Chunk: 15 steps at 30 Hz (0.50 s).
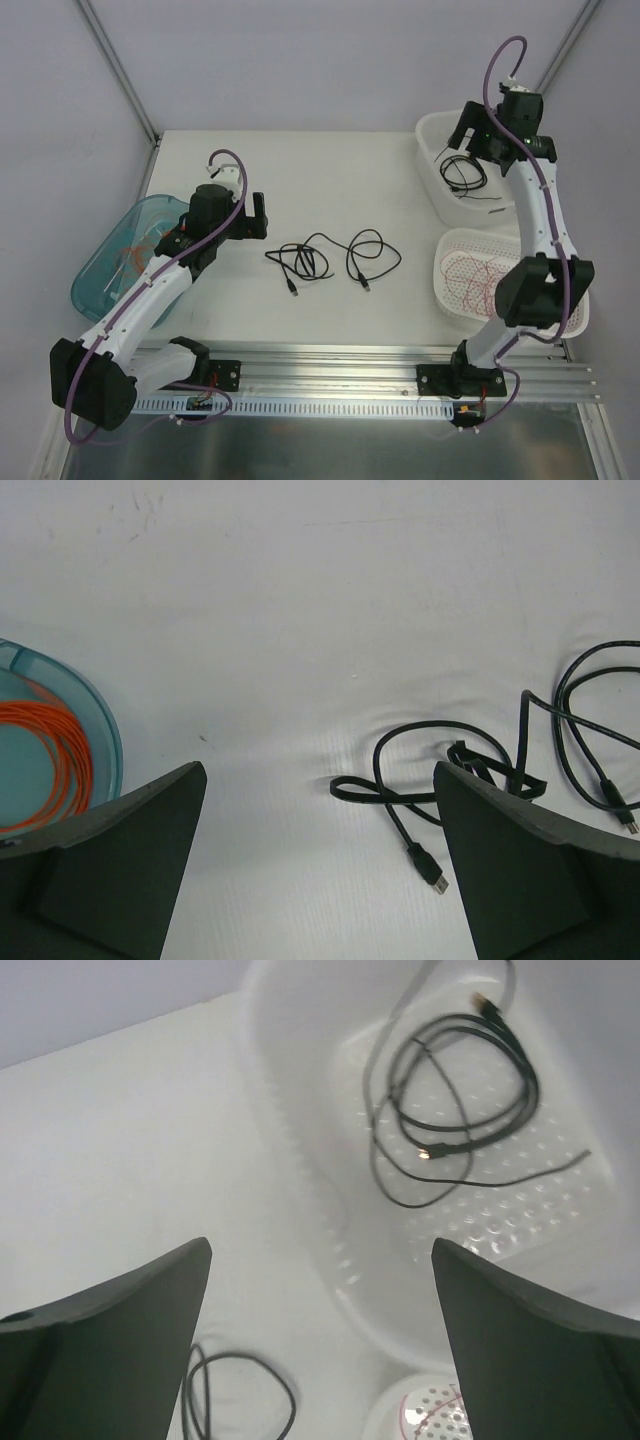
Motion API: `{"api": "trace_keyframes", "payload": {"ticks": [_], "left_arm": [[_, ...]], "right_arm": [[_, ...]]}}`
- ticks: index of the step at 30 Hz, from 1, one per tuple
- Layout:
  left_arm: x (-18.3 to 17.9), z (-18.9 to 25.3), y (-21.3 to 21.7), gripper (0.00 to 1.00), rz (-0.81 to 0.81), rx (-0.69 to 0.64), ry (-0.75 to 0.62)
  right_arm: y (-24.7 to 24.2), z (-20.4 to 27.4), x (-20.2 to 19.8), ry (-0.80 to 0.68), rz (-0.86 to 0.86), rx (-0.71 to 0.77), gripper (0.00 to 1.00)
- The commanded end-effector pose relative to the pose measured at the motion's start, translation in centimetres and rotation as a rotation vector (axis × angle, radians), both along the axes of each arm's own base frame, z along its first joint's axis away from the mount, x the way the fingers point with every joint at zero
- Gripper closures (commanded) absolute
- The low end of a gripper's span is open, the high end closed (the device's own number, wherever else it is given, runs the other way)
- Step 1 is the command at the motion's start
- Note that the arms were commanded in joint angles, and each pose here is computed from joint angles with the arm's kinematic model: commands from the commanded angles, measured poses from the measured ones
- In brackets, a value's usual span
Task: Untangle the cables
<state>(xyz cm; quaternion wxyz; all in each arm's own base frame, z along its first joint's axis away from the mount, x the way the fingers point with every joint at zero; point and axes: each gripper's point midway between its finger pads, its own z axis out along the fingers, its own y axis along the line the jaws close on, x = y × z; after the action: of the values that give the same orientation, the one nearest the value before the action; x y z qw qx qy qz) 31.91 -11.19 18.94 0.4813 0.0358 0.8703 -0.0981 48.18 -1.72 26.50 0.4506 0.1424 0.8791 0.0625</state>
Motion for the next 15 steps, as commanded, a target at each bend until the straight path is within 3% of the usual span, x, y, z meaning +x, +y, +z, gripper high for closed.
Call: {"api": "trace_keyframes", "payload": {"ticks": [1,4,8,15], "left_arm": [[0.4,1.1,-0.1,0.01,-0.019,-0.018,-0.044],[0.6,0.9,0.3,0.01,0.000,-0.002,-0.041],[0.6,0.9,0.2,0.01,0.006,-0.014,-0.037],[1.0,0.3,1.0,0.01,0.058,0.001,-0.023]], "right_arm": [[6.3,2.6,-4.8,-0.028,0.234,-0.021,0.03],[12.0,2.8,-8.2,-0.030,0.417,-0.009,0.03],[20.7,-0.5,-14.0,0.020,0.692,-0.024,0.03],[30.0,-6.1,-21.7,0.063,0.896,0.023,0.01]]}}
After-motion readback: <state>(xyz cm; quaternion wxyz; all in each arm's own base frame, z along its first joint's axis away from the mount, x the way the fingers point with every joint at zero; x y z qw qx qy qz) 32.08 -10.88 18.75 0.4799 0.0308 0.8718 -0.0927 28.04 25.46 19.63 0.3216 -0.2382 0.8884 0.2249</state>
